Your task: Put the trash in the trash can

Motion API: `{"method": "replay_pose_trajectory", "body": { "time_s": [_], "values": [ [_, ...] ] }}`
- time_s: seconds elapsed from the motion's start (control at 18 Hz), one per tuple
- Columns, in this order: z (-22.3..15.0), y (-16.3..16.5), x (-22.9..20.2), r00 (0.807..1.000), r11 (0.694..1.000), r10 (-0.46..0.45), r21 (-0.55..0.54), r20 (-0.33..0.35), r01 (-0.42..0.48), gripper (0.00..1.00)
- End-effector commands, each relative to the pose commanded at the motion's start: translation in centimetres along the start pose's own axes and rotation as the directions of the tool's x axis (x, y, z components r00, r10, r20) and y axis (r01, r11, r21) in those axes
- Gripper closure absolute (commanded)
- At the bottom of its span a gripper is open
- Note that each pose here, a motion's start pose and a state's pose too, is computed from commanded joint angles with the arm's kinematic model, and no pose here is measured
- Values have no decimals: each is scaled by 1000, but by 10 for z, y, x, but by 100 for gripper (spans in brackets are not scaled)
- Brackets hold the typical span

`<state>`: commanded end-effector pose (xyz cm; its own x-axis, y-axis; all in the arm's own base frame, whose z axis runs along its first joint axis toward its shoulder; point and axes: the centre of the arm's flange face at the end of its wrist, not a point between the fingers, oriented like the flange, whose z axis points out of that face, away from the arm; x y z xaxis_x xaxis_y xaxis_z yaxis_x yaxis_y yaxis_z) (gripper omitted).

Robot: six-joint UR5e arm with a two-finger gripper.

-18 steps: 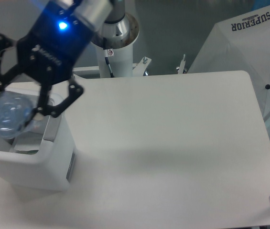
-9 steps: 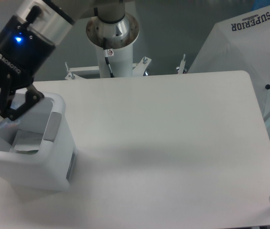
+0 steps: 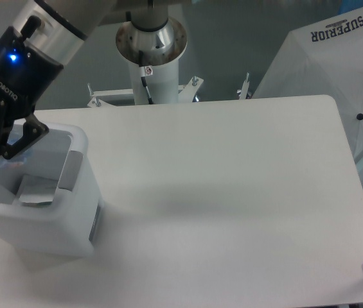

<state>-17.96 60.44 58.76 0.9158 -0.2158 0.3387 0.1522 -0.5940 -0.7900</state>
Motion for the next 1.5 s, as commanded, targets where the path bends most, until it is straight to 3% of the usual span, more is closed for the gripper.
{"method": "replay_pose_trajectory", "body": {
  "time_s": [0.17, 0.33, 0.56, 0.89, 1.17, 1.33, 1.5],
  "values": [
    [8, 12, -5, 1000, 999, 29, -21, -3, -29, 42],
    [18, 24, -6, 997, 996, 71, -45, -6, -72, 31],
    [20, 26, -7, 995, 994, 99, -52, -1, -99, 0],
    [6, 13, -10, 993, 993, 113, -32, 21, -113, 0],
    [-69, 13, -90, 985, 999, 38, 27, 170, -43, 0],
    [-126, 23, -146, 963, 998, -15, 66, 269, -3, 0],
    [-170, 55, -210, 938, 997, -46, 72, 345, 23, 0]
  ]
}}
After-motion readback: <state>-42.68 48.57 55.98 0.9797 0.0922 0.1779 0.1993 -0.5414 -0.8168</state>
